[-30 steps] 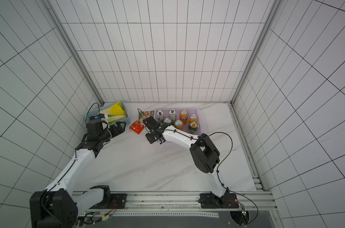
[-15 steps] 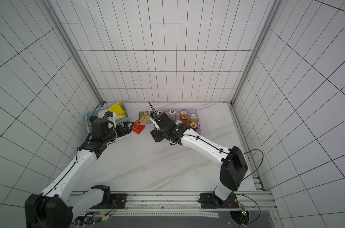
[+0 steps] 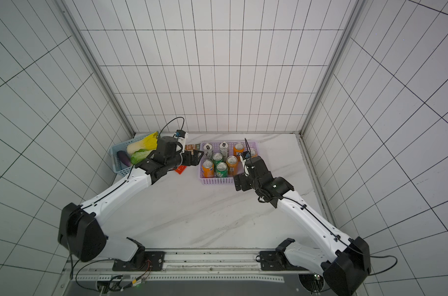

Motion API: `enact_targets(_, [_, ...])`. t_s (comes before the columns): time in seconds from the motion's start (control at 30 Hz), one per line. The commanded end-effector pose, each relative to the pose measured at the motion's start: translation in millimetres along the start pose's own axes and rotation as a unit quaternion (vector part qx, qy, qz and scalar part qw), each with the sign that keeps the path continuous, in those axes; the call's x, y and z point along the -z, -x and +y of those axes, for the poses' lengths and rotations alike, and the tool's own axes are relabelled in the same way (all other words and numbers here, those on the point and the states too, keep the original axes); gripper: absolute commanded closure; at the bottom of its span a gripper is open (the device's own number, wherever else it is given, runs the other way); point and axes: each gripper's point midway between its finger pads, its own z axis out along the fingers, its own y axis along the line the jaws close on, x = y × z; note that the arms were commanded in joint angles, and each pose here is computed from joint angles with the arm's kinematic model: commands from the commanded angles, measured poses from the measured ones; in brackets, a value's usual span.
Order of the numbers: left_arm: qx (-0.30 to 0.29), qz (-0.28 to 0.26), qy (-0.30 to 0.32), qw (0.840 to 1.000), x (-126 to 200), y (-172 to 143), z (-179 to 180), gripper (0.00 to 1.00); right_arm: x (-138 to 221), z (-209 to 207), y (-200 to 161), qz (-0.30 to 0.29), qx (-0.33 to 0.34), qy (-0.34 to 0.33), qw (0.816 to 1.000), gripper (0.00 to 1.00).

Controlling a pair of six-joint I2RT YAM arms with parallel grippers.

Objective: Take out the drinks from the basket
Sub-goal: Pick up the drink from the basket.

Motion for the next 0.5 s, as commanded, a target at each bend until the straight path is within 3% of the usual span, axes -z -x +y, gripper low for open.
enact_targets(0.0, [-0.034,0.004,0.018,0.999,-18.7,9.6,0.1,0.01,3.5,-24.1,-25.8,0.016,-0.030,-0.034,0.999,0.00])
enact_targets(0.47, [-0.110,0.077,0.055,0.989,-109.9,1.8,4.3,0.02,11.3,-50.7,-48.7,0.032,-0.059,-0.067,0.996,0.00])
